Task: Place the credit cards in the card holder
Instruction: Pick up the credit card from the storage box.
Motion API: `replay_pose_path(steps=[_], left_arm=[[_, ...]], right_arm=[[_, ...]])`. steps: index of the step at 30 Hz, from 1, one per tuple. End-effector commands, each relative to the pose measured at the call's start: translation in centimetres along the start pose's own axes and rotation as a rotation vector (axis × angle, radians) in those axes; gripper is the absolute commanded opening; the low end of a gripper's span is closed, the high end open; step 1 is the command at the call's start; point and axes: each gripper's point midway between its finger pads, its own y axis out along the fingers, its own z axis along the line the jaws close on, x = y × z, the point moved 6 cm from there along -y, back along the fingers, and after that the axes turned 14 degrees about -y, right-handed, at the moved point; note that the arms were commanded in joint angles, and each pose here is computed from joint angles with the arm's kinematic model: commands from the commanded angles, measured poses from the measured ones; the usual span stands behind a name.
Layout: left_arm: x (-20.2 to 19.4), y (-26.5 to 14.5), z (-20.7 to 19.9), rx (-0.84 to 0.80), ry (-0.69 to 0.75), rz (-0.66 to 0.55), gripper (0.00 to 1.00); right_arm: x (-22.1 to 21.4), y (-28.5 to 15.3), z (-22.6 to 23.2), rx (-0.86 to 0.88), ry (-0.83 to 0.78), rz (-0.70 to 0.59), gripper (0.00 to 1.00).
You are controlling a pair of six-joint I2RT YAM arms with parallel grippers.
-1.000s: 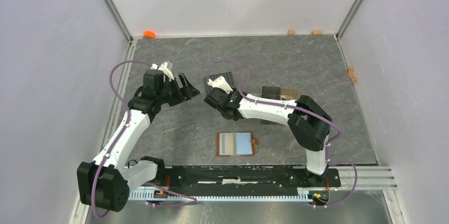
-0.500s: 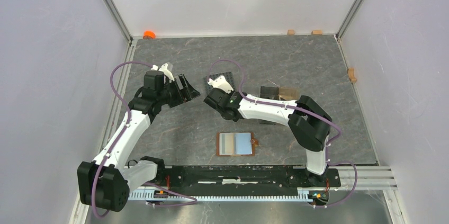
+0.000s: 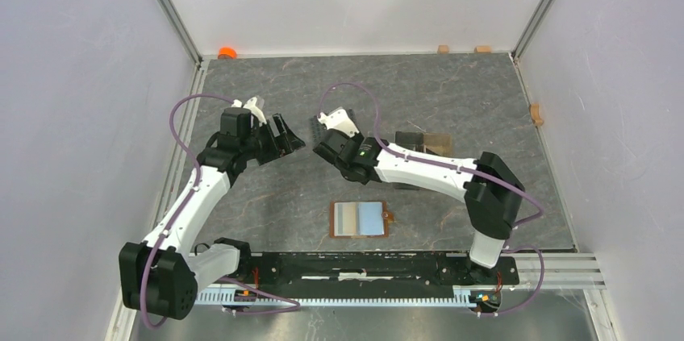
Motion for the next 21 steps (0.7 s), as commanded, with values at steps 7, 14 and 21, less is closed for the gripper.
replay_pose_path(steps=[7, 14, 21], left_arm=[[-0.8, 0.4, 0.4, -0.029, 0.051, 0.055, 0.82], [-5.8, 1.0, 0.5, -0.045, 0.097, 0.196, 0.79], [-12.4, 1.6, 1.4, -0.06, 0.101, 0.352, 0.78]], right_arm=[[3.1, -5.2, -5.1, 0.042, 0.189, -0.191, 0.0], [1.0, -8.0, -5.5, 0.459, 0.397, -0.338, 0.0], [-4.6, -9.4, -0.1, 0.874, 0.657, -0.33, 0.0]])
